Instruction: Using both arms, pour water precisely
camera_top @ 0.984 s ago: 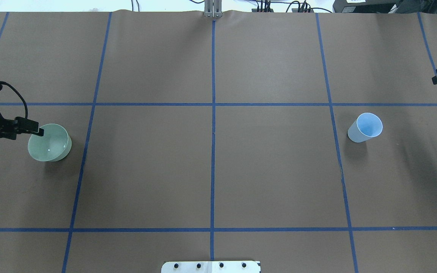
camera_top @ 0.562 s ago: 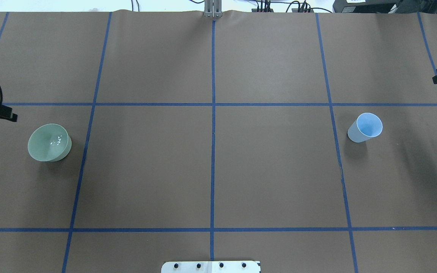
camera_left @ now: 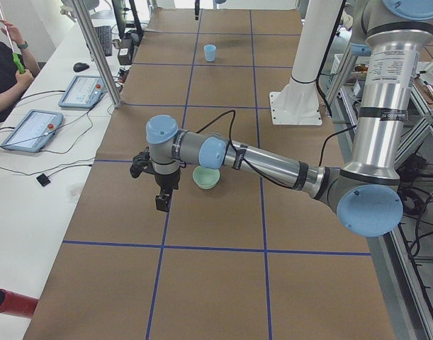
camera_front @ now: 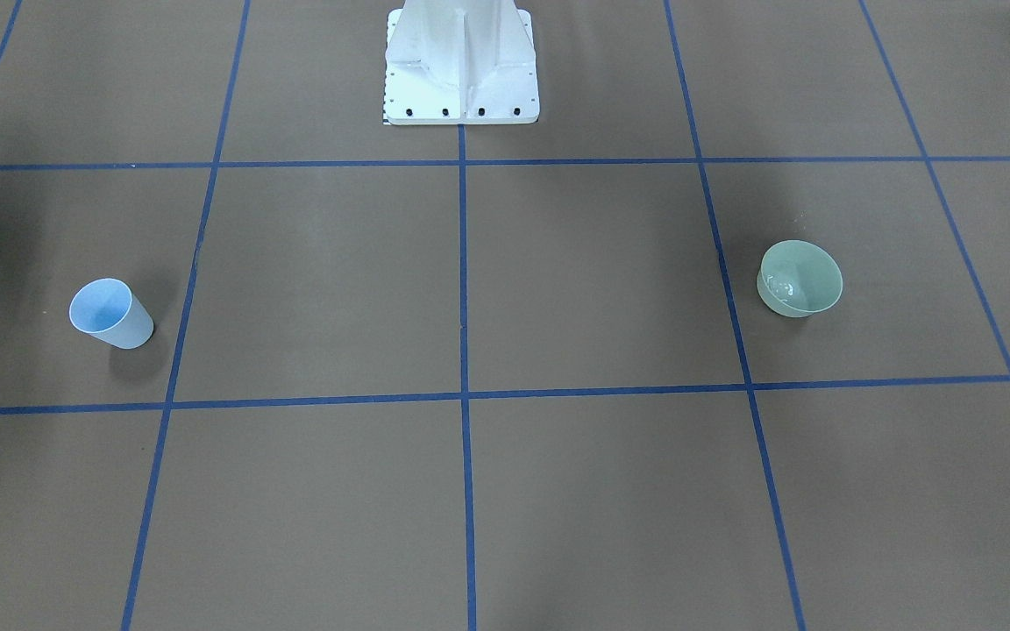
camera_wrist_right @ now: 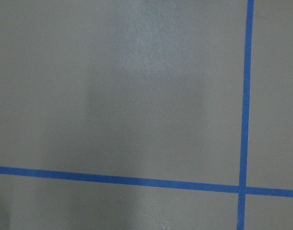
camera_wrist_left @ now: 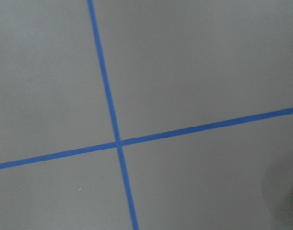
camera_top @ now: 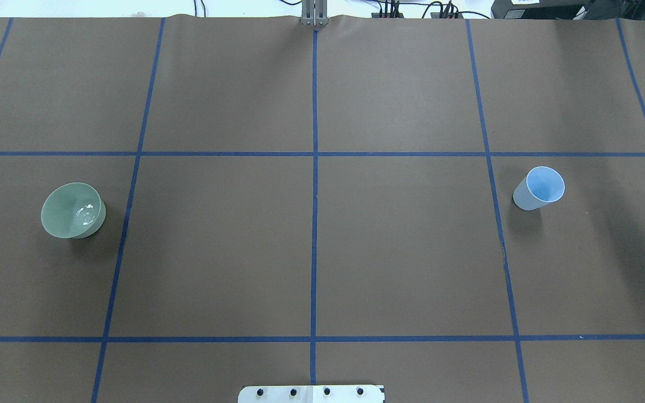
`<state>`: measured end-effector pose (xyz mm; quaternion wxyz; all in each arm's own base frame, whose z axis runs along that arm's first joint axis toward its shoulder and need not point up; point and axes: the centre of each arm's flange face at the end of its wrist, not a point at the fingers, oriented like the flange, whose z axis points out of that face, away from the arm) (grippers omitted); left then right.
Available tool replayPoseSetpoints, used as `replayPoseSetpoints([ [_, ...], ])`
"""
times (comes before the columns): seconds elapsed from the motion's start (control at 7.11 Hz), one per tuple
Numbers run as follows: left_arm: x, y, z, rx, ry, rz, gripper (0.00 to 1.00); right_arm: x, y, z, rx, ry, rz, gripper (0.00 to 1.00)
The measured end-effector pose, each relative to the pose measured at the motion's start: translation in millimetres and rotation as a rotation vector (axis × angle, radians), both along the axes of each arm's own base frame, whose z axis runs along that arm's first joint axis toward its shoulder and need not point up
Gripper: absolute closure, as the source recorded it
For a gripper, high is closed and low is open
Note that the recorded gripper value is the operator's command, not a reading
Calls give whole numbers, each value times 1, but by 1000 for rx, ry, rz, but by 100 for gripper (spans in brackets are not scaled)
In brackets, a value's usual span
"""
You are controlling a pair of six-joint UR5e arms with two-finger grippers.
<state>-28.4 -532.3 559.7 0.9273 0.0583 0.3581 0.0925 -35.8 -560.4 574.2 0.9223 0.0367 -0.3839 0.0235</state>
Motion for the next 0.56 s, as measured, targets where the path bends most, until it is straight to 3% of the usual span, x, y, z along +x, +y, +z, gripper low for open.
replayPoseSetpoints([
  [0.28, -18, 27, 49, -48, 18, 15, 0, 23, 17, 18, -64, -56, 14, 0],
  [0.56, -22, 35, 64, -64, 20, 2, 0, 46, 34, 31, -82, -86, 33, 0],
])
